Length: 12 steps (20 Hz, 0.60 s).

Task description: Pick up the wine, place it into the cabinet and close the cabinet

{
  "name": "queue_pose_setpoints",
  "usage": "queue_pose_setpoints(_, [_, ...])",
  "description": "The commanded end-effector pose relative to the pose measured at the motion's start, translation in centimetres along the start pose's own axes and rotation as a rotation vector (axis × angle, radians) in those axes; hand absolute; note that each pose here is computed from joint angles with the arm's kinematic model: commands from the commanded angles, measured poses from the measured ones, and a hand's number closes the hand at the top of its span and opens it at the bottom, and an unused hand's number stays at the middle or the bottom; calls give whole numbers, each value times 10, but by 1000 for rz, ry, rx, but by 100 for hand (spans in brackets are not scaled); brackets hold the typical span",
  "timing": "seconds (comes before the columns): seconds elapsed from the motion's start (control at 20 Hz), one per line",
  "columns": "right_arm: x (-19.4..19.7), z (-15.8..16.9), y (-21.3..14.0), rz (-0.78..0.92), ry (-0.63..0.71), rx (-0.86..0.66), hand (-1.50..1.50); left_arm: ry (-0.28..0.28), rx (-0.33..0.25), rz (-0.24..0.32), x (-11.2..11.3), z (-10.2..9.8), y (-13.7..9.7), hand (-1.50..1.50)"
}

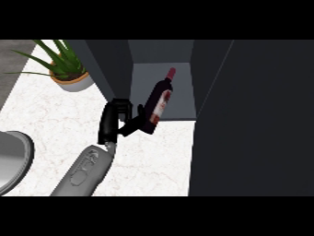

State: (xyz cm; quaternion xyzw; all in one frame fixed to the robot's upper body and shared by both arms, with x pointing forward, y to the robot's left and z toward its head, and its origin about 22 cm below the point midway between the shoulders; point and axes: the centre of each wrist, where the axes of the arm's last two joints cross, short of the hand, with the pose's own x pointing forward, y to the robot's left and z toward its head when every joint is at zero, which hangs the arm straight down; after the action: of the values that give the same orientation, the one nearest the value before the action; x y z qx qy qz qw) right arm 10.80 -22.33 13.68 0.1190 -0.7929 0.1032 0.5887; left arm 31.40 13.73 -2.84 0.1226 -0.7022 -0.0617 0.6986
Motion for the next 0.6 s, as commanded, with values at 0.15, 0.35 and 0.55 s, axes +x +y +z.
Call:
queue_pose_setpoints(0.15, [19, 6, -3, -59, -53, 33, -150, -48, -58, -113, 40, -32, -42, 150])
queue_pose_setpoints(0.35, [19, 6, 2, -67, -54, 59, -150, -13, -43, -149, 29, -33, -39, 150])
queue_pose_setpoints(0.55, [12, -1, 4, -84, -51, 48, -150, -2, -7, -184, 22, -32, -41, 150])
